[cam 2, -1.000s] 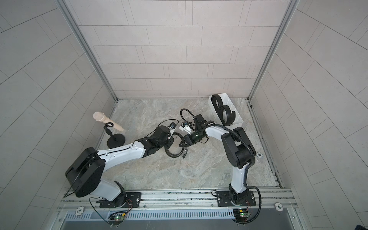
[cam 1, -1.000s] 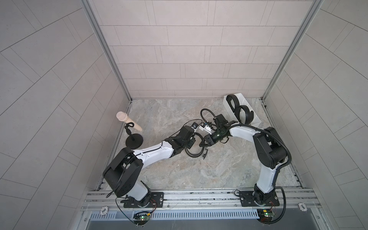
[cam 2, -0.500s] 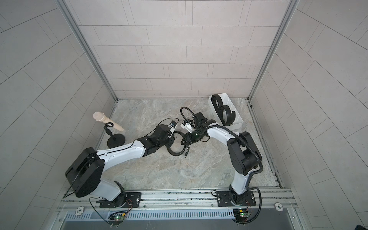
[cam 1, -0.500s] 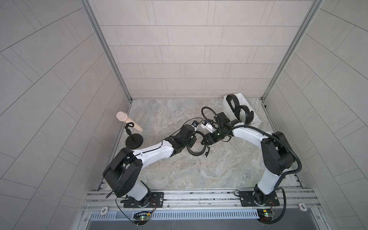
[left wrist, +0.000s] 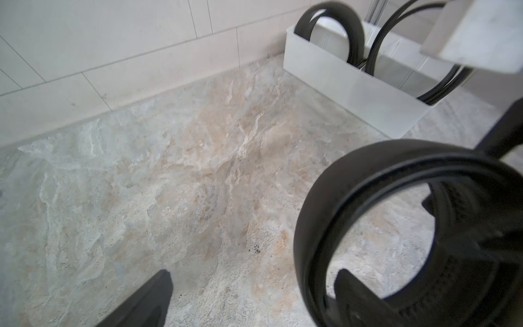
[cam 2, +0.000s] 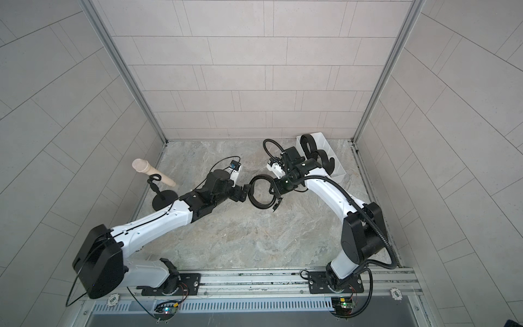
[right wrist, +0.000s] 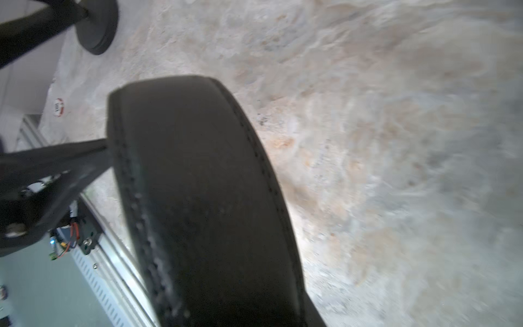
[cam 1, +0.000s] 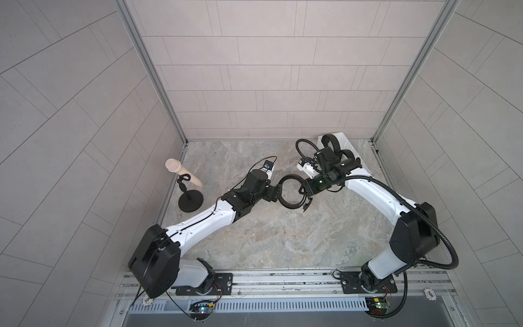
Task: Place the belts into the storage roll
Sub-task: Pick up the belt from the center of the board.
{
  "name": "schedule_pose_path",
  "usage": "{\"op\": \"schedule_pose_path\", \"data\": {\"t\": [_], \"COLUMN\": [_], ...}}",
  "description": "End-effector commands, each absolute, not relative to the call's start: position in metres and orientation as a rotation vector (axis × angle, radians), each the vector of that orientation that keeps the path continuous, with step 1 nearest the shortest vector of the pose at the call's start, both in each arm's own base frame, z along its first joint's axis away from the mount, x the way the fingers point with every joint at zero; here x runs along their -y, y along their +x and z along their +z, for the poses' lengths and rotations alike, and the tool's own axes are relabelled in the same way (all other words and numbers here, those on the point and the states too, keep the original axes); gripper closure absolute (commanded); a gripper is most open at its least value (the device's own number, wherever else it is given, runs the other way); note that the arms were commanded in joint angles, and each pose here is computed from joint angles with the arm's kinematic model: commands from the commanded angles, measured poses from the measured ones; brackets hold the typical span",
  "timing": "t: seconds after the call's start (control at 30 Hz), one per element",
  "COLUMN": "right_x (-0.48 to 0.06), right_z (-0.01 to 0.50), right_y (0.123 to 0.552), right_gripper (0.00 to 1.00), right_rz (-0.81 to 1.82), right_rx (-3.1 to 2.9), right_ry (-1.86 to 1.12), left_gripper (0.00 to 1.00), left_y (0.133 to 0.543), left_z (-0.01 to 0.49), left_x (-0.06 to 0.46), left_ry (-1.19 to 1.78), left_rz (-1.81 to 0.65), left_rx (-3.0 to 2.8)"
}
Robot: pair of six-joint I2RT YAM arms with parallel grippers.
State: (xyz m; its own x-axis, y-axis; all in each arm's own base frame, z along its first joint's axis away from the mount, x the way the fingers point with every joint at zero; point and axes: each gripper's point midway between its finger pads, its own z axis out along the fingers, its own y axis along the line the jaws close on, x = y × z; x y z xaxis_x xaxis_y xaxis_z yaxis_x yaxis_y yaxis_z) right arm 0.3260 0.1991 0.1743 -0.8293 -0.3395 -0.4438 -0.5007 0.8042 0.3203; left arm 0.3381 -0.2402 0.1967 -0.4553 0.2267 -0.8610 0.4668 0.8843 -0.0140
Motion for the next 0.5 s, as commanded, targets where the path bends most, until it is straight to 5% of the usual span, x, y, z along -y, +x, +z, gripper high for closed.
{"op": "schedule_pose_path", "data": {"t": [0.0,0.47], "right_x": [-0.144,0.012], "right_z": [0.195,0.306], "right_y": [0.331,0.373], "right_gripper": [1.0,1.0], "right_rz": [0.352,-0.155], "right_rx": [-2.644,-2.305], "right_ry": [-0.528,0.048], "left_gripper": [0.0,0.0], "left_y": [0.33,0.32], "left_z": [0.212,0.176], "left_x": [0.237,0.222], "left_ry": [0.456,0.4], "left_rz": [-0.364,-0.332], "left_rx": [-2.046,-2.134]}}
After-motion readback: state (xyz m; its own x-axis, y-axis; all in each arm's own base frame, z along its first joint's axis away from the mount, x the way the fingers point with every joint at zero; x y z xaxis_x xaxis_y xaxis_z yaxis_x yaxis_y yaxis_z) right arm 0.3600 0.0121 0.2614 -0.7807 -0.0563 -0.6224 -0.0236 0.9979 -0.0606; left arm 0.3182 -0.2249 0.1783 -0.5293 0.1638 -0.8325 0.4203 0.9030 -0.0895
